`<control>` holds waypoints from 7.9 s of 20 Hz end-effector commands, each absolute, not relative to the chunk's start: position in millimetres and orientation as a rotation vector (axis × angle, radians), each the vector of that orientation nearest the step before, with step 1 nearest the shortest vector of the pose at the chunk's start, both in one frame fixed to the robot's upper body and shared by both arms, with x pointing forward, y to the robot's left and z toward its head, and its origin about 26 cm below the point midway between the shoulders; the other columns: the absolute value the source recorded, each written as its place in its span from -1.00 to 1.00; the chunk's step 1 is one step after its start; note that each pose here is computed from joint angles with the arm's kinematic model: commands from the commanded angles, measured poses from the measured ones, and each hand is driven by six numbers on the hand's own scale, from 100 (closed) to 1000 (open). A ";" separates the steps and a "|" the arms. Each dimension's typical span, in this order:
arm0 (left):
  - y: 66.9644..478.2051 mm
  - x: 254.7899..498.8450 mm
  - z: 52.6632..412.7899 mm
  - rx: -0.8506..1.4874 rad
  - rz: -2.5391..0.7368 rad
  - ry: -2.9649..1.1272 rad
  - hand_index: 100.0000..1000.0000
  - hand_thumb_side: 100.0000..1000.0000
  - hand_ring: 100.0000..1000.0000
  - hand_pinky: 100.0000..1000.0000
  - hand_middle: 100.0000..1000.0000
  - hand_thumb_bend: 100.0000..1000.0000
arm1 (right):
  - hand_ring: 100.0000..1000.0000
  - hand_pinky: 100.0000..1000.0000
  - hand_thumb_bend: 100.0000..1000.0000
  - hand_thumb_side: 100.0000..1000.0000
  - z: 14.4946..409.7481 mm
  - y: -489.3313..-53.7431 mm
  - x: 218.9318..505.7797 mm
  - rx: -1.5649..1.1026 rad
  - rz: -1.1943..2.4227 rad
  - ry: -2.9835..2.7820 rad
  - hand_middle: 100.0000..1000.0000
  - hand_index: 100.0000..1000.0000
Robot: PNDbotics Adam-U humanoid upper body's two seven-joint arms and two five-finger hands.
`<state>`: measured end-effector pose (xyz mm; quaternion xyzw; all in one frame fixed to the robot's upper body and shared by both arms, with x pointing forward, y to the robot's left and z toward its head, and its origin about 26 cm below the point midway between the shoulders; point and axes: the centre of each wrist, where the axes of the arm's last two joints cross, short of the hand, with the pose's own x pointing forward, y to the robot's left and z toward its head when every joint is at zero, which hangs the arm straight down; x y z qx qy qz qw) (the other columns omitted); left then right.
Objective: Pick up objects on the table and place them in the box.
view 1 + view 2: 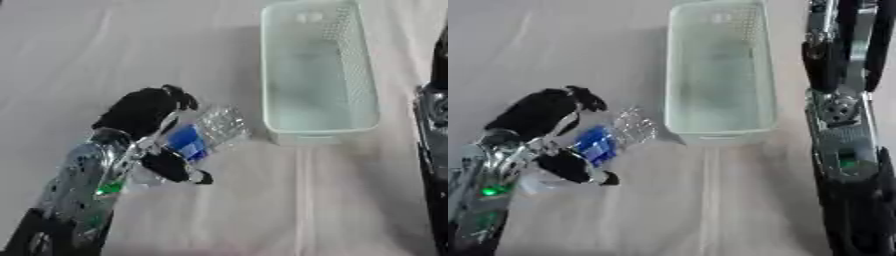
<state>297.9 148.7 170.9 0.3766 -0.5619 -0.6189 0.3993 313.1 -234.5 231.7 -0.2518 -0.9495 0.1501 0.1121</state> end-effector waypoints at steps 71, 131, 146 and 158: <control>161.9 298.1 187.7 1.120 -1.240 -1.736 -0.60 -1.00 -0.98 -1.00 -1.00 -1.00 | 0.12 -0.39 -0.90 0.87 235.4 -233.8 309.8 -0.732 0.436 -2.792 0.57 0.69; 225.7 299.1 244.0 -0.146 -1.669 -1.639 -0.62 -0.86 -1.00 -1.00 -1.00 -1.00 | 0.08 -0.41 -0.87 0.93 226.5 -233.9 319.4 -0.702 0.526 -2.755 0.57 0.65; 229.9 303.3 281.5 -0.177 -1.296 -2.010 -0.69 -0.82 -1.00 -1.00 -1.00 -1.00 | 0.08 -0.42 -0.84 0.92 220.1 -235.3 320.8 -0.699 0.527 -2.729 0.57 0.65; 204.9 303.3 306.8 -0.288 -1.178 -2.147 -0.69 -0.78 -1.00 -1.00 -1.00 -1.00 | 0.08 -0.41 -0.86 0.92 219.2 -233.0 321.9 -0.681 0.527 -2.729 0.57 0.65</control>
